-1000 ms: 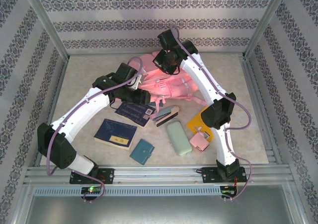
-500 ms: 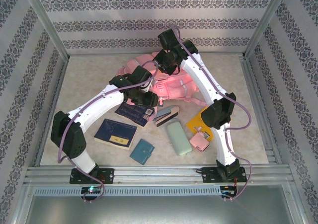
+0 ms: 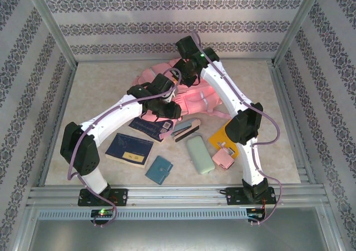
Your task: Pack books, pencil case, and school supplies into a backpack
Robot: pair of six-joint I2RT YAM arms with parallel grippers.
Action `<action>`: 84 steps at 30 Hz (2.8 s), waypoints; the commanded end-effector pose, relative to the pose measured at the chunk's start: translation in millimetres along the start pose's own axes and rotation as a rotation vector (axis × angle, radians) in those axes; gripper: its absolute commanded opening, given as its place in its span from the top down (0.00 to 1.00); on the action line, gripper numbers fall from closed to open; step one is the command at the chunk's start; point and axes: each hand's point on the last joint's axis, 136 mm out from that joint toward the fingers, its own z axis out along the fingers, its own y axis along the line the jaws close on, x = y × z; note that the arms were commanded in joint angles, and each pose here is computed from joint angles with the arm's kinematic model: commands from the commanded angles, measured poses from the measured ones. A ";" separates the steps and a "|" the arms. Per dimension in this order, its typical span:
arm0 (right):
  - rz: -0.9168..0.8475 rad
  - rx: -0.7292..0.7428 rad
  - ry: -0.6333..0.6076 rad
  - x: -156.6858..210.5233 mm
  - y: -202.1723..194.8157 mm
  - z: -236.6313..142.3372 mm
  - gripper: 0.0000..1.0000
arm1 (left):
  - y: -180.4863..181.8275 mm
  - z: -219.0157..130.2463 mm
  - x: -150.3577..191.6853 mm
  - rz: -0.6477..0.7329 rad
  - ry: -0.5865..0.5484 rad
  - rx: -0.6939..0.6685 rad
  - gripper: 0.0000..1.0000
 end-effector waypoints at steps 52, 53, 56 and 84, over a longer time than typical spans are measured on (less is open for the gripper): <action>0.060 -0.243 0.040 0.8 51.5 -43.7 1.00 | 36.9 32.0 8.5 -0.011 -0.008 -0.026 0.63; 0.062 -0.243 0.042 1.2 51.7 -43.6 1.00 | 37.6 32.7 7.2 -0.009 -0.009 -0.029 0.63; 0.067 -0.245 0.049 2.9 52.5 -42.3 1.00 | 39.1 35.4 4.6 -0.005 -0.009 -0.039 0.63; -0.034 -0.192 0.006 1.4 36.6 -43.1 1.00 | 63.0 20.5 -6.8 -0.012 -0.130 -0.138 1.00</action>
